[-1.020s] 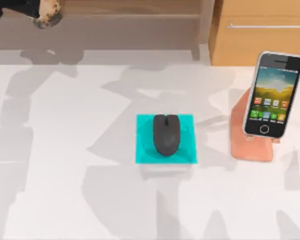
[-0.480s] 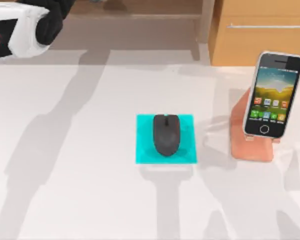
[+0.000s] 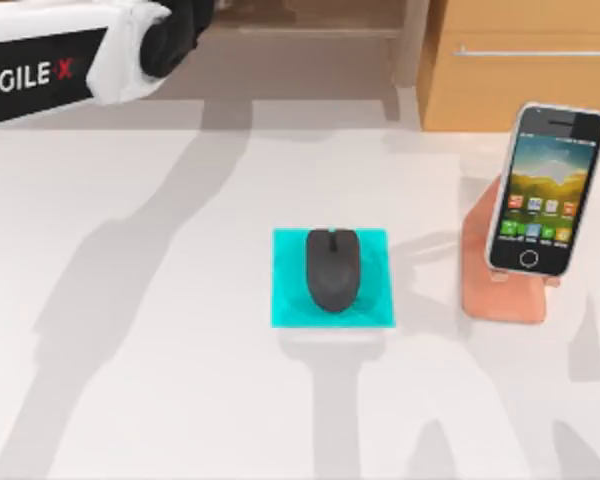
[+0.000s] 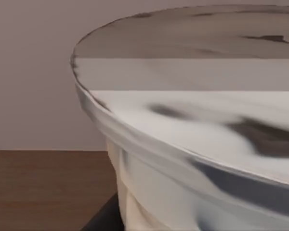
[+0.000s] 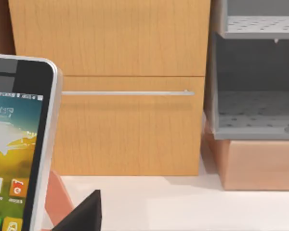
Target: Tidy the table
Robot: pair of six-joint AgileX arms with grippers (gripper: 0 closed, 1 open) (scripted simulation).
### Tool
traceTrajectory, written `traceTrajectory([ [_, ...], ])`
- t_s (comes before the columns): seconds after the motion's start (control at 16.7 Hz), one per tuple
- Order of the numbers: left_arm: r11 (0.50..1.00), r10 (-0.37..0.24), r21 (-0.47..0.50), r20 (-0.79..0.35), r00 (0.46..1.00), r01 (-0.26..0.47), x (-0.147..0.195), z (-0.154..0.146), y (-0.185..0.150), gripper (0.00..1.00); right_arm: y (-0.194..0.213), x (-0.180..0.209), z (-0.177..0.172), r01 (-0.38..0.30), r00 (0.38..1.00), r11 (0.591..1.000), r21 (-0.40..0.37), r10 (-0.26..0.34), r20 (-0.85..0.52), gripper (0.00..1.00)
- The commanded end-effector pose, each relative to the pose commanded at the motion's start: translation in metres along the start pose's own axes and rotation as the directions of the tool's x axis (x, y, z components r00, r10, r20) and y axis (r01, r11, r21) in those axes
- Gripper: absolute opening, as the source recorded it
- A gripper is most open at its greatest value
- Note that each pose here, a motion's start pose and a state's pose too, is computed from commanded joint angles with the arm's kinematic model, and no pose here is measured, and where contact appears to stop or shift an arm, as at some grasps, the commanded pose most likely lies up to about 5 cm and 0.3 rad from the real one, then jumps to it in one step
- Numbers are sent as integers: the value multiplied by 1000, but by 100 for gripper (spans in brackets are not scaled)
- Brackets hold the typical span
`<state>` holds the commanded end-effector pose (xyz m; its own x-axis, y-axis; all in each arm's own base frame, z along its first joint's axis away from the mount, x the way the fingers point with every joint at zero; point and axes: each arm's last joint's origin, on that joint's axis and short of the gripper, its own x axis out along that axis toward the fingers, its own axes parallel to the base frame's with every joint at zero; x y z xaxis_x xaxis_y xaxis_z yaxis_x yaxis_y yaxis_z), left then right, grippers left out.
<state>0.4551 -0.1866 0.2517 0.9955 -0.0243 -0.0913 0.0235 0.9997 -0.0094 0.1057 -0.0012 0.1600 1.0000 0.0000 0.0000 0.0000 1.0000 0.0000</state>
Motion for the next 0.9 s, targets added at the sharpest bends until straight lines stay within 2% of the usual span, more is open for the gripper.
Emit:
traceTrajectory([
  [0.48,1000,-2,-6,15,1000,2,-4,7,1,0,0,0,0,0,1000,1000,0,0,0,100],
  [0.84,1000,0,0,0,1000,0,0,0,0,0,0,0,0,0,1000,1000,0,0,0,100],
  [0.9,1000,0,0,0,1000,0,0,0,0,8,0,0,0,0,1000,1000,0,0,0,100],
])
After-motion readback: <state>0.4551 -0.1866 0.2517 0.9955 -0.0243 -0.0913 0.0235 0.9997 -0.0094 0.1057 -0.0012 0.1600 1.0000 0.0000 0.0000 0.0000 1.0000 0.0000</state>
